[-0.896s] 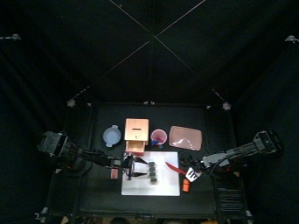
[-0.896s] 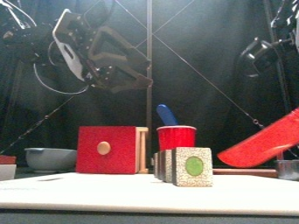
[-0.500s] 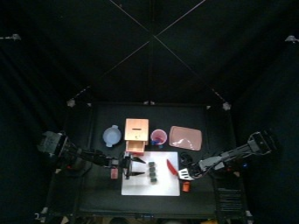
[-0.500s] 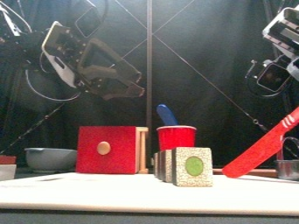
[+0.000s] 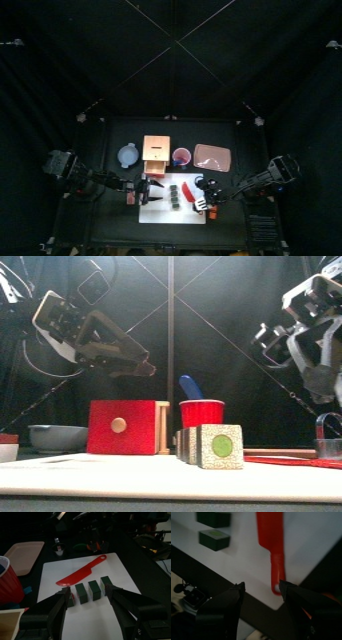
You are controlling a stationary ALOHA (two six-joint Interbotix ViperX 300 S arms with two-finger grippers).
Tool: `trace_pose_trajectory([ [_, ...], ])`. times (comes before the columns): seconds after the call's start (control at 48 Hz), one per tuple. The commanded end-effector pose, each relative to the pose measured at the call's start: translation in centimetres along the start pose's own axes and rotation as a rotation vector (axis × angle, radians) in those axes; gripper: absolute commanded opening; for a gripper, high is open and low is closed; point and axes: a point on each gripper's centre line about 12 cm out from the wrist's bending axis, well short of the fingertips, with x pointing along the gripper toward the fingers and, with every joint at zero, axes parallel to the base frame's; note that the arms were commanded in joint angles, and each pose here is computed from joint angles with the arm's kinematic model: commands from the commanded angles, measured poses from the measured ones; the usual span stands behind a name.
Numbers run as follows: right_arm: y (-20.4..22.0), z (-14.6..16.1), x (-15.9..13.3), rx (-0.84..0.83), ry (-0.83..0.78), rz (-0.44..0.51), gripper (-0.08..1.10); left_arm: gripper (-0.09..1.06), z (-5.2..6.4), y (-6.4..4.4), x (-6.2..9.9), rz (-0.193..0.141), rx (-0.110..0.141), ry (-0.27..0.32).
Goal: Place sushi on board then cut the sushi with the knife then place the pieces on the plate
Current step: Place the 4 sushi pieces on the plate
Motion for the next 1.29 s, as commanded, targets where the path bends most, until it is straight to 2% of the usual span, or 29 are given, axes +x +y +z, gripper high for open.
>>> trace_pose_trajectory([
  [0.021, 0.3, 3.6, -1.1, -0.213, -0.084, -0.013, 0.89, 0.91, 1.4, 0.5, -0.4, 0.029, -0.035, -0.044],
  [0.167, -0.5, 6.1, -1.7, -0.508, 0.045, -0.125, 0.89, 0.91, 2.2, 1.1, -1.2, 0.066, -0.084, -0.069],
  [0.271, 0.3, 7.7, -0.5, -0.636, 0.104, -0.058, 0.89, 0.91, 2.4, 1.5, -2.0, 0.093, -0.121, -0.077],
  [0.333, 0.5, 8.6, 0.9, -0.694, 0.107, -0.030, 0.89, 0.91, 2.4, 2.0, -2.7, 0.121, -0.147, -0.084],
  [0.5, 1.9, 10.5, 4.0, -0.805, 0.083, -0.020, 0.89, 0.91, 1.4, 3.1, -4.8, 0.179, -0.199, -0.085],
  [0.604, 2.2, 10.8, 5.5, -0.818, 0.094, -0.031, 0.89, 0.91, 1.4, 3.2, -5.6, 0.185, -0.208, -0.097],
  [0.833, 2.4, 11.1, 7.3, -0.826, 0.112, -0.045, 0.89, 0.91, 0.7, 3.2, -6.1, 0.186, -0.209, -0.078],
  [1.083, 1.8, 10.7, 8.6, -0.817, 0.145, -0.062, 0.87, 0.91, -0.1, 3.3, -6.4, 0.212, -0.243, -0.054],
  [1.167, 1.5, 10.9, 8.7, -0.807, 0.147, -0.065, 0.81, 0.91, -0.1, 3.3, -6.5, 0.212, -0.244, -0.052],
  [1.292, 1.1, 10.6, 8.7, -0.791, 0.159, -0.071, 0.63, 0.91, -0.2, 3.3, -6.5, 0.215, -0.248, -0.052],
])
